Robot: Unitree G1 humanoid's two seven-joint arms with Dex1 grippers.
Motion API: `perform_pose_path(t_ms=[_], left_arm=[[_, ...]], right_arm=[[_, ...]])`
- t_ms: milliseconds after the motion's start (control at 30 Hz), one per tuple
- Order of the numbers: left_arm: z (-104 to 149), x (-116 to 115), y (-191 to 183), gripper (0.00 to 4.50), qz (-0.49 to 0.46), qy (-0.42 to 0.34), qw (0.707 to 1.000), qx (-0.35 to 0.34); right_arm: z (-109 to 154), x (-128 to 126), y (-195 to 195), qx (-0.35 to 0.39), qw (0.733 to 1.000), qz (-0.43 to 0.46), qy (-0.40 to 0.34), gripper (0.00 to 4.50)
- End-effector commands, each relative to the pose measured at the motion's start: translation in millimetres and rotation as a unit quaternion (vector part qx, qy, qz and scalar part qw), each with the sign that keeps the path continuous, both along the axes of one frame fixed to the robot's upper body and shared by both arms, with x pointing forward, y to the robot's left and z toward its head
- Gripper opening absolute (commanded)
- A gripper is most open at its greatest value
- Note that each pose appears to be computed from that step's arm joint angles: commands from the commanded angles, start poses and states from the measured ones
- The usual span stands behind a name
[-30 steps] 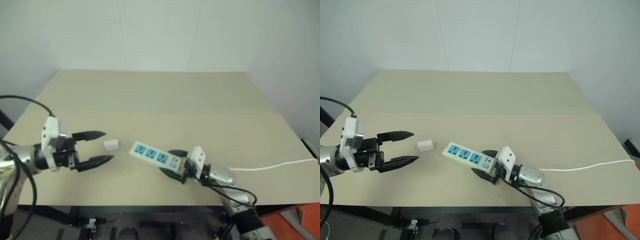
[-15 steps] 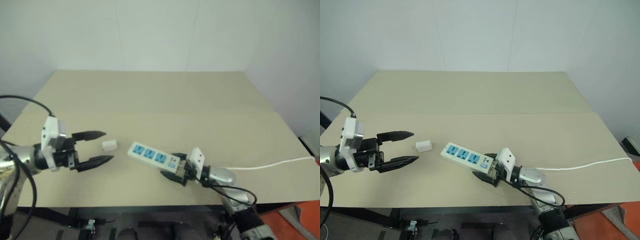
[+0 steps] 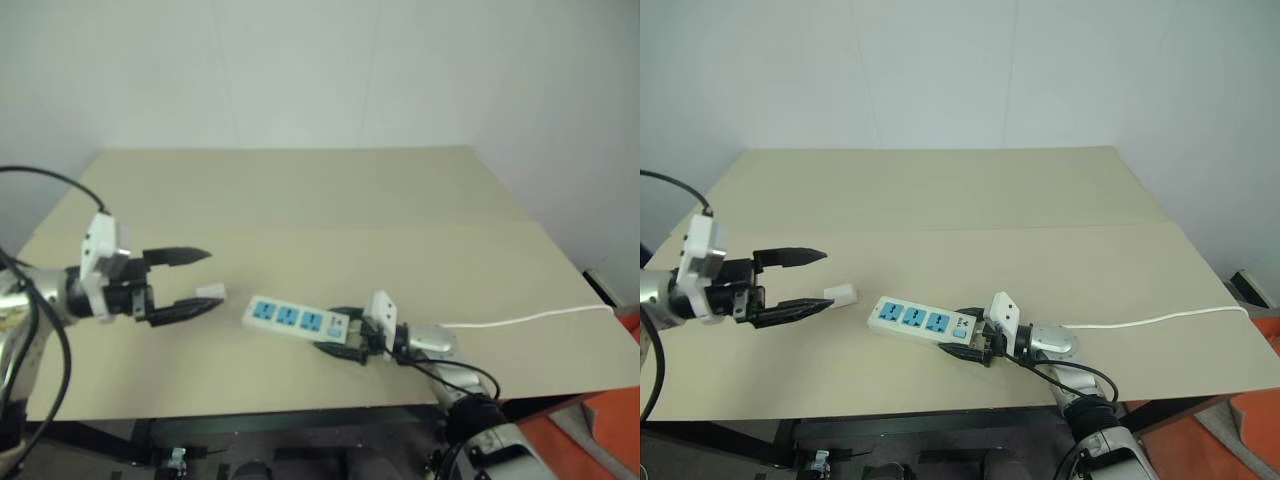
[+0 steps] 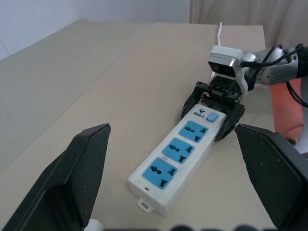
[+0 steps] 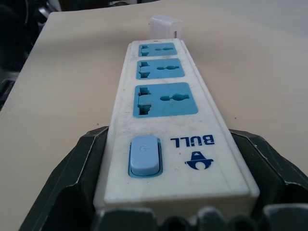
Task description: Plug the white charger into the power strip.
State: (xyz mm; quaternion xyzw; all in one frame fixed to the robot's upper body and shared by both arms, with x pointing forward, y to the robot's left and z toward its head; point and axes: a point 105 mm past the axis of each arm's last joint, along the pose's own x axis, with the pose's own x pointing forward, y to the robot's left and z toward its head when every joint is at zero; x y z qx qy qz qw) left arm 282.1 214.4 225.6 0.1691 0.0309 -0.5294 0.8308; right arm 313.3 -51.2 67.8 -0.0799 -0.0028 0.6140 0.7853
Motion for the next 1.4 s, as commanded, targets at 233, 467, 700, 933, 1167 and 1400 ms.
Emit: perform_pose_path(t_ms=[233,467,700,933,1167,1400], left_arm=[[35,72,13,4.50,0.043,0.004,0.969,0.243],[23,91,2,4.50,0.004,0.071,0.927,0.369],[8,106,-16,4.50,0.011,0.139,0.847,0.513],[-24,105,-24,4.50,-0.005,0.186,0.808,0.559],[-36,108,-28,4.50,0.043,0.240,0.788,0.565],[-53,106,-24,4.50,0.051,0.264,0.779,0.566]], right_arm=[[16,11,5,-0.033,0.996,0.082,-0.028,3.41],[8,13,9,-0.057,0.991,0.119,-0.028,3.41],[4,12,8,-0.064,0.990,0.128,-0.020,3.41],[2,8,1,-0.066,0.990,0.123,-0.017,3.41],[-2,3,-3,-0.068,0.991,0.117,-0.011,3.41],[-2,1,-2,-0.069,0.991,0.116,-0.007,3.41]])
